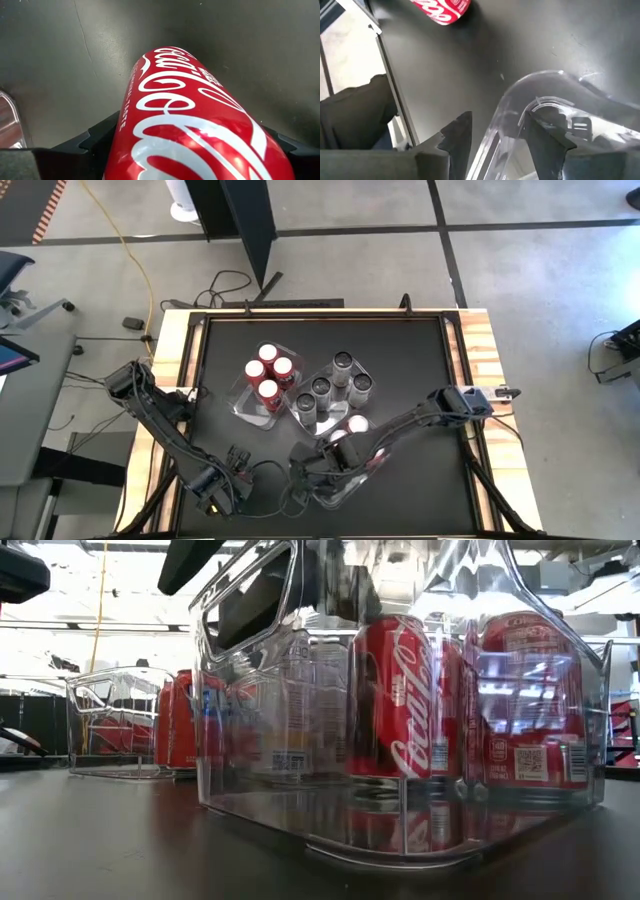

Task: Sort soda cans
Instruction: Put the red soda can into the right transparent bin

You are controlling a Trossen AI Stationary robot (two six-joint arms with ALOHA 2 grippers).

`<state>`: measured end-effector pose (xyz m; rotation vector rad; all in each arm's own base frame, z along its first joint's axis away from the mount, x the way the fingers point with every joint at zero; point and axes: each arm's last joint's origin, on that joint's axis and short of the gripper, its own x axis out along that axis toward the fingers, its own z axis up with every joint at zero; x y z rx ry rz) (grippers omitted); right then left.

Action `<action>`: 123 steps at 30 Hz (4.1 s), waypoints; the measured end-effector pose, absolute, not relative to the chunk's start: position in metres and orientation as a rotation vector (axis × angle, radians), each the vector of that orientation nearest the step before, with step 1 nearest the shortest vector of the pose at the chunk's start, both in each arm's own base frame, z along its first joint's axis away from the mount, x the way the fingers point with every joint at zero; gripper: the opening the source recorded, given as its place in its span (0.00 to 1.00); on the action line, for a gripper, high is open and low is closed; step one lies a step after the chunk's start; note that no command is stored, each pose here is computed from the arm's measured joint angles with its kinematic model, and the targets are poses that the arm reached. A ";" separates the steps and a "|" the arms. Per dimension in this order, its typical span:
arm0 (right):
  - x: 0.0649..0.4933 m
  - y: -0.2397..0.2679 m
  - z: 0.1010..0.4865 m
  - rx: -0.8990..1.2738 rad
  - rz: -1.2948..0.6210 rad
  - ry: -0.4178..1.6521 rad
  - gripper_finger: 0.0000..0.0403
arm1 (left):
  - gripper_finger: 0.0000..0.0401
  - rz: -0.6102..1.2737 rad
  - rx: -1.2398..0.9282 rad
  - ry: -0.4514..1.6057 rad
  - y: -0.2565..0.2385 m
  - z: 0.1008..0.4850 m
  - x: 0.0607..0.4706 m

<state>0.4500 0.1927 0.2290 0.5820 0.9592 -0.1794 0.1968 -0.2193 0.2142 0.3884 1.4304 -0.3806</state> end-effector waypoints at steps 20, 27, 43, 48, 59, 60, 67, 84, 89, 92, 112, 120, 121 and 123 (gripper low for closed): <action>0.427 0.218 0.233 0.398 -0.082 1.040 0.58 | 0.75 -0.383 0.370 1.413 -0.221 0.215 0.198; 0.415 0.223 0.253 0.340 -0.046 1.013 0.58 | 0.75 -0.387 0.329 1.331 -0.217 0.231 0.196; 0.372 0.238 0.301 0.216 0.011 0.967 0.58 | 0.75 -0.279 0.137 1.073 -0.184 0.314 0.222; 0.347 0.248 0.314 0.142 -0.011 0.959 0.58 | 0.75 -0.225 0.068 1.016 -0.165 0.337 0.240; 0.296 0.273 0.321 -0.048 -0.108 0.960 0.58 | 0.75 -0.212 -0.088 1.014 -0.141 0.347 0.299; 0.292 0.276 0.320 -0.061 -0.107 0.960 0.58 | 0.75 -0.220 -0.086 1.020 -0.143 0.346 0.307; 0.272 0.293 0.320 -0.109 -0.070 0.958 0.58 | 0.75 -0.229 -0.016 1.134 -0.148 0.338 0.356; 0.236 0.321 0.320 -0.079 -0.080 0.894 0.58 | 0.75 -0.237 -0.094 1.201 -0.138 0.315 0.424; 0.231 0.324 0.320 -0.076 -0.082 0.877 0.58 | 0.75 -0.194 -0.154 1.229 -0.137 0.309 0.429; 0.231 0.325 0.320 -0.078 -0.081 0.877 0.58 | 0.75 -0.170 -0.187 1.224 -0.137 0.307 0.430; 0.230 0.327 0.321 -0.083 -0.079 0.846 0.58 | 0.75 -0.070 -0.183 1.316 -0.148 0.255 0.449; 0.231 0.328 0.321 -0.091 -0.071 0.842 0.58 | 0.75 -0.004 -0.140 1.363 -0.147 0.226 0.457; 0.232 0.327 0.321 -0.091 -0.072 0.842 0.58 | 0.75 0.001 -0.136 1.359 -0.147 0.226 0.457; 0.232 0.327 0.321 -0.088 -0.072 0.840 0.58 | 0.75 -0.001 -0.142 1.336 -0.146 0.228 0.459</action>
